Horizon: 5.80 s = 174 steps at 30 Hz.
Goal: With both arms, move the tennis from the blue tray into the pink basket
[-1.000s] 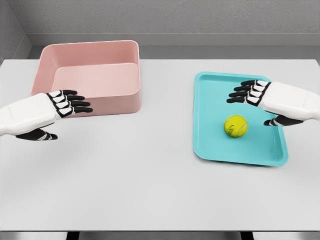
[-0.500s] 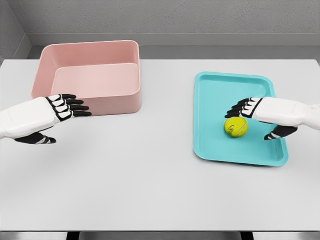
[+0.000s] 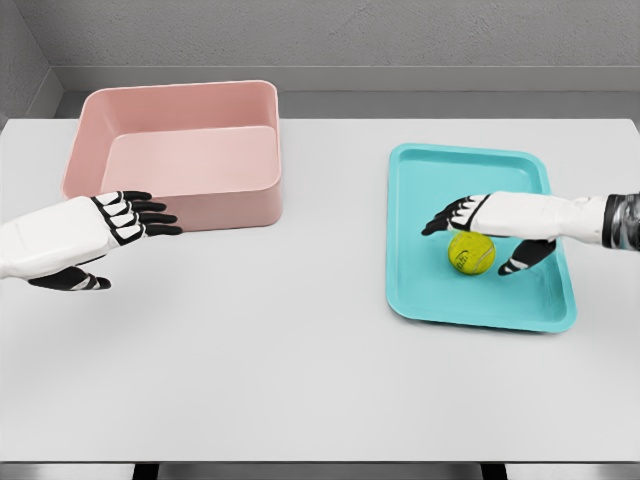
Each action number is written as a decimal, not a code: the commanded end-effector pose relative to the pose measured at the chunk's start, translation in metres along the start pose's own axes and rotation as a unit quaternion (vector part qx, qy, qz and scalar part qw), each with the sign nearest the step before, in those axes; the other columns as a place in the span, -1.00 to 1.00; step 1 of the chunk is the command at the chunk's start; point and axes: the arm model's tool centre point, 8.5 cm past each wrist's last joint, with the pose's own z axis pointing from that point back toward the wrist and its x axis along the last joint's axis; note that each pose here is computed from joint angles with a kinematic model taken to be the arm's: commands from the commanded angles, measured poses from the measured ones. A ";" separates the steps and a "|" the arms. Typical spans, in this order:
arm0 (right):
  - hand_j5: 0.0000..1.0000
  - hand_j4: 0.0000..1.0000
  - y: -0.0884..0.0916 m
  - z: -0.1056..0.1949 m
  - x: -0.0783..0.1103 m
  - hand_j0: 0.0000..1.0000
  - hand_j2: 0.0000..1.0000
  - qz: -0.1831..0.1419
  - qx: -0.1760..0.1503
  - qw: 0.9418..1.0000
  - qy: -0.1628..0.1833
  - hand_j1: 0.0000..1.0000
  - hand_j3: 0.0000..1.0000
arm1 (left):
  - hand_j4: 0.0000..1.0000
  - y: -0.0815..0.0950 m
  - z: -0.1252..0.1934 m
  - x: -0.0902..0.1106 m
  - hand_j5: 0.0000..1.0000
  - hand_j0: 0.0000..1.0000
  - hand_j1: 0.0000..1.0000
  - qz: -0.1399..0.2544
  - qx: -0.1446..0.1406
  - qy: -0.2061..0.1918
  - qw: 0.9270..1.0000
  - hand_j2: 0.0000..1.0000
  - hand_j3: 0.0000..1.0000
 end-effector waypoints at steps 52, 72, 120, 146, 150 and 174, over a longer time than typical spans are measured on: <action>-0.03 -0.03 0.028 -0.022 -0.022 -0.03 -0.03 -0.006 0.037 0.999 0.027 -0.03 -0.03 | 1.00 -0.005 0.003 0.000 1.00 1.00 1.00 0.007 -0.006 0.002 1.000 1.00 1.00; -0.24 -0.24 -0.026 -0.015 0.058 -0.24 -0.24 0.097 0.010 0.993 -0.067 -0.24 -0.24 | 1.00 -0.006 0.003 0.001 1.00 1.00 1.00 0.008 -0.007 0.001 1.000 1.00 1.00; -0.32 -0.32 -0.073 -0.263 0.164 -0.32 -0.32 0.127 0.025 0.969 -0.211 -0.32 -0.32 | 1.00 -0.010 0.005 -0.003 1.00 1.00 1.00 0.000 -0.018 0.009 1.000 1.00 1.00; 0.99 0.99 -0.047 -0.259 0.150 0.99 0.99 0.127 0.051 0.971 -0.195 0.99 0.99 | 1.00 -0.008 0.008 -0.005 1.00 1.00 1.00 -0.003 -0.023 0.012 1.000 1.00 1.00; 0.99 0.99 -0.060 -0.244 0.141 0.99 0.99 0.127 0.028 0.974 -0.186 0.99 0.99 | 1.00 -0.008 0.008 -0.005 1.00 1.00 1.00 -0.004 -0.024 0.013 1.000 1.00 1.00; 1.00 1.00 -0.017 0.113 0.026 1.00 1.00 -0.013 -0.356 0.931 0.086 1.00 1.00 | 1.00 -0.025 -0.014 0.007 1.00 1.00 1.00 -0.012 -0.022 -0.008 1.000 1.00 1.00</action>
